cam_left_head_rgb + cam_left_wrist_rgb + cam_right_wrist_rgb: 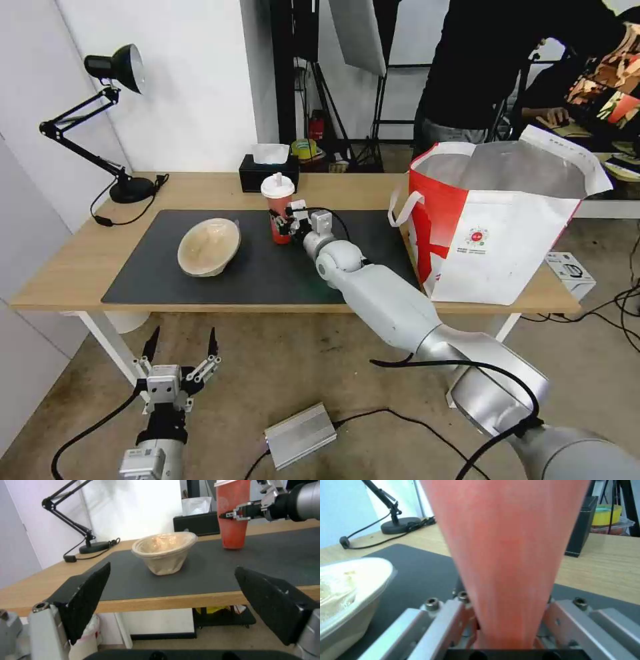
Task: Pick up the trash from the table and place it into the takeout bag.
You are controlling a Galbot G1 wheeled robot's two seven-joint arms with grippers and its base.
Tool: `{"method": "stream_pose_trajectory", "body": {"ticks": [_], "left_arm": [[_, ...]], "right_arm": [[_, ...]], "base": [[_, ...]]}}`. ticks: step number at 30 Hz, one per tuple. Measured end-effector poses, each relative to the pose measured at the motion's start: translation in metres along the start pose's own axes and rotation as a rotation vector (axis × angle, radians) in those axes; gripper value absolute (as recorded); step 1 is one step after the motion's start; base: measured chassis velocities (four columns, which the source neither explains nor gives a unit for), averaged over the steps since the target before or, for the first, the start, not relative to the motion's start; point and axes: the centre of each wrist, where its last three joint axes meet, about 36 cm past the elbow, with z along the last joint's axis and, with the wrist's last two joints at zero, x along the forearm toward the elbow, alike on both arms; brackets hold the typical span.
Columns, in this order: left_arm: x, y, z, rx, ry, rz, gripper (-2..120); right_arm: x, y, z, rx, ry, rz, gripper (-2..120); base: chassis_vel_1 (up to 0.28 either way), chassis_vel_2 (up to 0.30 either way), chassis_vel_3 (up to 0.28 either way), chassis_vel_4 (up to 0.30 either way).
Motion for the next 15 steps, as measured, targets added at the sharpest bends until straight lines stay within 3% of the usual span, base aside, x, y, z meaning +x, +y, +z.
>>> {"method": "stream_pose_trajectory", "body": {"ticks": [15], "left_arm": [[0.000,-0.001,0.001,0.001,0.004,0.003,100]], "right_arm": [[0.012,0.005,-0.003,0.012,0.006,-0.010,10]], "base": [[0.000,0.000,0.000,0.000]]}}
